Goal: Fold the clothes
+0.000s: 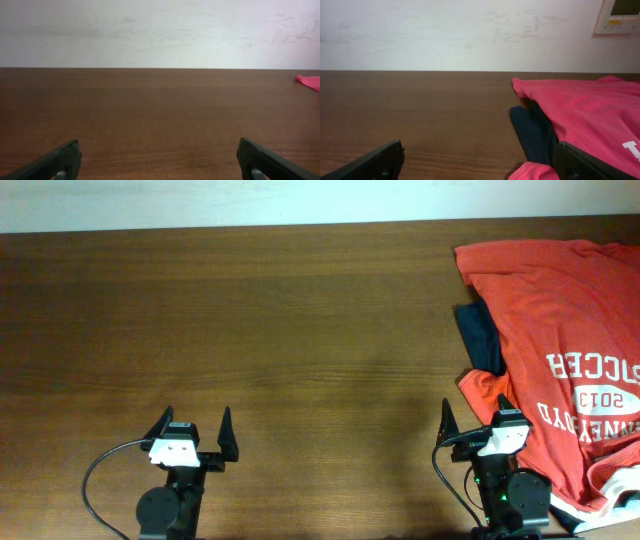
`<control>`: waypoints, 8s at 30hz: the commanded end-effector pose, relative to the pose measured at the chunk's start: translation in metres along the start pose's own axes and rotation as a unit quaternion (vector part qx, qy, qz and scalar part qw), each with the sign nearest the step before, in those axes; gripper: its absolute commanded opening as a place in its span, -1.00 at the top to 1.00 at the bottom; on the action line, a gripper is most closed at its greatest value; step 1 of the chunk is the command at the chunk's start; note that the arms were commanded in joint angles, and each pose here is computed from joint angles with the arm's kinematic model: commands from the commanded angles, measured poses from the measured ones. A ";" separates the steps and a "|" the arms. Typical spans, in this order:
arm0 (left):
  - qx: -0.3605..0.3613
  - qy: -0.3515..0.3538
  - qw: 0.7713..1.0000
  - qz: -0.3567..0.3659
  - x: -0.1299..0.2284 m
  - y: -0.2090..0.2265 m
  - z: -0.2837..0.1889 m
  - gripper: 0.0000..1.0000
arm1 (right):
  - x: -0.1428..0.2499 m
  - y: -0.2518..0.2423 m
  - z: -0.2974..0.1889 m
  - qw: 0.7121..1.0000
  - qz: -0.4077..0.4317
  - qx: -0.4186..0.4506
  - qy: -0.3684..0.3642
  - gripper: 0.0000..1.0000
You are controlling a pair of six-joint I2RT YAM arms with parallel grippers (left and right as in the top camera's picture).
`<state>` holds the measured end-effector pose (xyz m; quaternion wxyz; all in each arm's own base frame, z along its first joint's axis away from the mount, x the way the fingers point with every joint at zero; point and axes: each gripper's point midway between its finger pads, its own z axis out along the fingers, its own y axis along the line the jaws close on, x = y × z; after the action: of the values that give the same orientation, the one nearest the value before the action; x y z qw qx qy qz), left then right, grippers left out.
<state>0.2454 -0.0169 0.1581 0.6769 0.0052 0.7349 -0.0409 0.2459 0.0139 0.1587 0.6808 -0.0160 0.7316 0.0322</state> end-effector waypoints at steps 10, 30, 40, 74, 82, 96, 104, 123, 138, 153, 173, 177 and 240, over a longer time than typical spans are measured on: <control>0.001 0.018 1.000 0.001 0.010 -0.001 0.002 -0.98 | 0.029 -0.017 0.005 0.997 -0.014 0.047 0.061 -0.98; 0.001 0.020 1.000 0.001 0.011 0.000 0.002 -0.99 | 0.029 -0.013 0.005 0.997 0.010 0.037 0.062 -0.97; 0.029 0.098 0.995 -0.017 -0.024 -0.014 0.008 -0.99 | -0.041 -0.004 0.013 0.977 0.051 0.027 0.207 -0.97; 0.032 0.402 0.915 -0.035 0.016 -0.022 0.058 -0.98 | 0.163 -0.057 0.081 0.749 0.029 0.215 0.626 0.14; 0.032 0.395 0.918 -0.035 0.013 -0.022 0.061 -0.98 | -0.050 -0.079 0.109 0.846 0.043 0.258 0.465 0.93; 0.032 0.395 0.918 -0.035 0.013 -0.022 0.061 -0.98 | -0.271 0.191 0.069 0.902 -0.001 -0.382 0.199 0.92; 0.065 0.396 0.915 -0.049 0.012 -0.034 0.059 -0.98 | -0.095 0.247 0.092 0.810 -0.041 -0.336 0.478 0.47; 0.185 0.496 0.844 -0.091 0.140 -0.129 0.118 0.99 | -0.099 0.039 0.085 0.831 0.040 -0.005 0.554 -0.97; 0.066 0.600 0.761 -0.237 0.069 -0.037 0.112 -0.98 | -0.097 0.033 0.079 0.825 0.028 0.012 0.564 -0.97; -0.173 0.606 0.757 -0.172 0.090 0.050 0.111 1.00 | -0.096 0.022 0.077 0.823 0.011 0.037 0.566 -0.97; -0.103 0.635 0.743 -0.184 0.163 -0.013 0.072 0.45 | -0.093 0.023 0.070 0.814 0.013 0.034 0.580 -0.97; -0.103 0.637 0.742 -0.184 0.163 -0.012 0.071 0.99 | -0.093 0.023 0.069 0.813 0.013 0.034 0.581 -0.97; 0.077 0.023 0.987 -0.136 -0.388 0.089 0.222 0.99 | -0.338 -0.061 0.189 0.976 0.105 0.114 0.152 0.92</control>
<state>0.5210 0.0759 0.5663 0.7333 -0.0051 0.6640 -0.1462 0.4806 -0.0187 0.5085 0.6009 0.1309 0.7850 0.0748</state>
